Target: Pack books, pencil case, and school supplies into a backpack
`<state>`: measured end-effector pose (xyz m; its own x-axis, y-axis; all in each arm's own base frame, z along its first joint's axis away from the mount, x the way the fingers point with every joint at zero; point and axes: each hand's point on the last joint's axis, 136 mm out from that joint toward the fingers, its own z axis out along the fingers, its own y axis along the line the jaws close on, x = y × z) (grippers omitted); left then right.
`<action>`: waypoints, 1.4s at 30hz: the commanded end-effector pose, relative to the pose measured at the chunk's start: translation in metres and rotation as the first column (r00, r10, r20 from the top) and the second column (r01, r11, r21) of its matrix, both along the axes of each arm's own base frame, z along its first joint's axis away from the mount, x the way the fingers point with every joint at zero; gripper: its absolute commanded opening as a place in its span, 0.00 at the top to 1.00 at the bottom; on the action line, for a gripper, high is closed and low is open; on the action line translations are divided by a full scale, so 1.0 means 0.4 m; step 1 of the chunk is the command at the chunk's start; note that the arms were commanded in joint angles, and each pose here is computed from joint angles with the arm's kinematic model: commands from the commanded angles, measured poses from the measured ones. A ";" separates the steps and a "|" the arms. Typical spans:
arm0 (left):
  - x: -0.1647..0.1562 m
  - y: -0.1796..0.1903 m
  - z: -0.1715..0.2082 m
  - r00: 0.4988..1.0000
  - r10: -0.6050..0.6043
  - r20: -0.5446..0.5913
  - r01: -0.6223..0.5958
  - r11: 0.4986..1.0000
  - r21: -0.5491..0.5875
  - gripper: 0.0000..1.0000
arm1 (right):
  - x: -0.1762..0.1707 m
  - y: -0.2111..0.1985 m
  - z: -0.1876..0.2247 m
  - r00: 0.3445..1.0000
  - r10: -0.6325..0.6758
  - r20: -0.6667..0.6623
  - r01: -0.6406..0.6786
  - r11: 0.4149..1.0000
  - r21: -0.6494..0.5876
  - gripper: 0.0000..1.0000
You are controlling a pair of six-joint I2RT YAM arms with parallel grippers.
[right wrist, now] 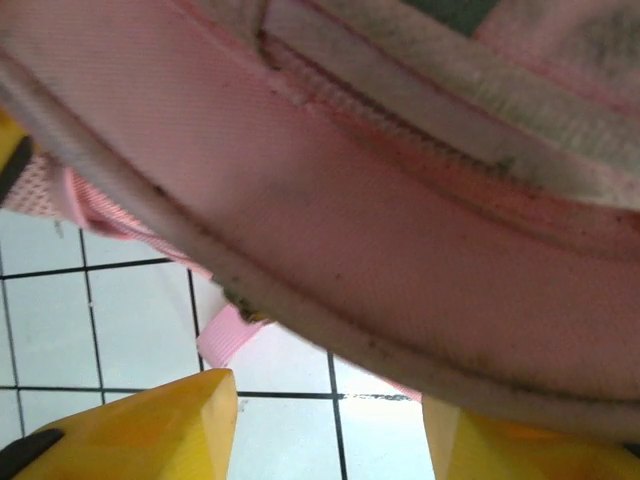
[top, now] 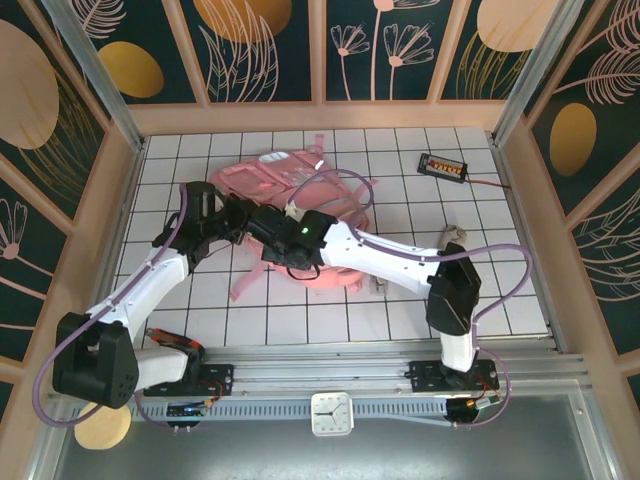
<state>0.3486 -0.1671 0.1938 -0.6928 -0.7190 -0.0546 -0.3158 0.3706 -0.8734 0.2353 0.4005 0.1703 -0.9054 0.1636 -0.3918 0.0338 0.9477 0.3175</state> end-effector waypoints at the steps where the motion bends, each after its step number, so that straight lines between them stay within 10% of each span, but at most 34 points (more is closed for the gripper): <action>1: -0.015 -0.041 0.185 0.988 -0.040 0.152 0.062 0.988 -0.144 1.00 | 0.035 -0.040 0.006 0.995 -0.081 0.050 0.086 0.993 -0.085 0.52; 22: -0.051 -0.044 0.222 0.986 -0.026 0.167 0.057 0.982 -0.180 1.00 | 0.120 -0.041 0.043 0.977 -0.148 0.155 0.169 0.977 -0.132 0.72; 33: -0.037 -0.047 0.227 0.984 -0.015 0.178 0.045 0.985 -0.165 1.00 | 0.058 0.009 0.069 0.976 -0.193 -0.101 0.211 0.949 0.232 0.56; 42: -0.030 -0.037 0.240 0.981 0.000 0.191 0.027 0.990 -0.137 1.00 | 0.049 -0.014 0.055 0.966 -0.214 -0.142 0.245 0.936 0.254 0.56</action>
